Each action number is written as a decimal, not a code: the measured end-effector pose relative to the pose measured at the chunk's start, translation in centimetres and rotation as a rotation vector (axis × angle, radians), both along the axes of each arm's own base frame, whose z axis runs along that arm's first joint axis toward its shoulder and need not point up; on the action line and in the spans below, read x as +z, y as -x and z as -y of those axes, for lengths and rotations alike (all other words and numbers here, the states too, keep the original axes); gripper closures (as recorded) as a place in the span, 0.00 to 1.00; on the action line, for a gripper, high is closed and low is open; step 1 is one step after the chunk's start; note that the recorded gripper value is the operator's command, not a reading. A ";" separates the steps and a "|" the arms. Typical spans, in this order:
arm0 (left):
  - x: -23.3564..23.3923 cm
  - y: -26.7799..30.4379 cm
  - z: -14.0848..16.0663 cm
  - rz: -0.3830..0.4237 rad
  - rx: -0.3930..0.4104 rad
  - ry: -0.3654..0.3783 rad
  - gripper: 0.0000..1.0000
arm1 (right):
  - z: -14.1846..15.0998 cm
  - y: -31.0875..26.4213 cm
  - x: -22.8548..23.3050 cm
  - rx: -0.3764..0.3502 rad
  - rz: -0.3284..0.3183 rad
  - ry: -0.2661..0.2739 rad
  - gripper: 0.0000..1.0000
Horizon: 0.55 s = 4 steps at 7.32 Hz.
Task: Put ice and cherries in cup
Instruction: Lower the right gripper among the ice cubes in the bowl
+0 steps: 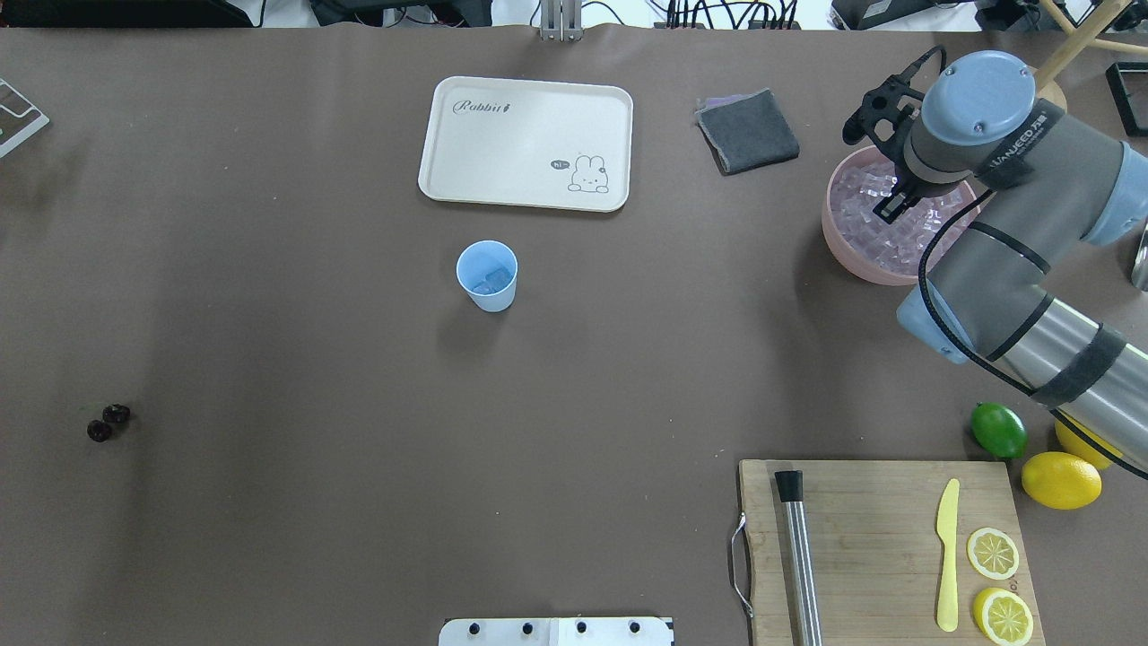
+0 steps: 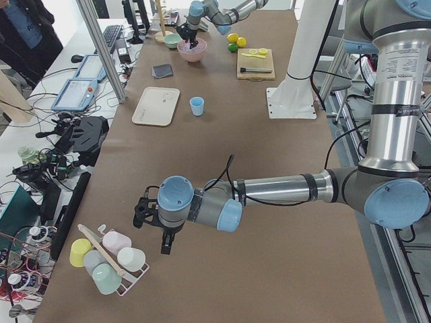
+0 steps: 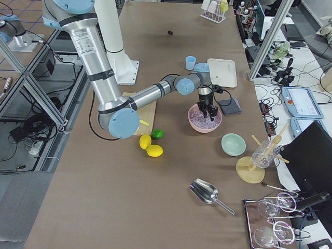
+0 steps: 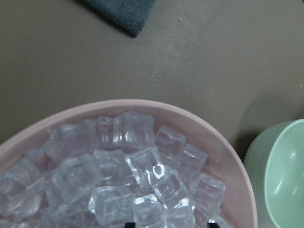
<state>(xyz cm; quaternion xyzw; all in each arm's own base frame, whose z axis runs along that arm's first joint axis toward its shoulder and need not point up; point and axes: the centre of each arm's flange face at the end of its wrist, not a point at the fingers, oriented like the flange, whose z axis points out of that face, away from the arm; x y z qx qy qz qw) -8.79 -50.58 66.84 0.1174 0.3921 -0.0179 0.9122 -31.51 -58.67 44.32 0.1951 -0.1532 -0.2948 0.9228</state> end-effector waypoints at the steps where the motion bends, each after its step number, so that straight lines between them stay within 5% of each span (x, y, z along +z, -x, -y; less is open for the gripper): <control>1: 0.0 0.0 0.0 0.000 0.000 -0.001 0.02 | 0.0 0.1 0.2 -0.002 -0.003 0.003 0.47; 2: 0.0 0.0 -0.1 0.000 -0.001 -0.002 0.02 | 0.0 0.2 0.5 -0.005 -0.007 0.006 0.47; 4: -0.1 0.1 -0.1 0.000 -0.001 -0.002 0.02 | 0.0 0.3 0.7 -0.006 -0.011 0.007 0.69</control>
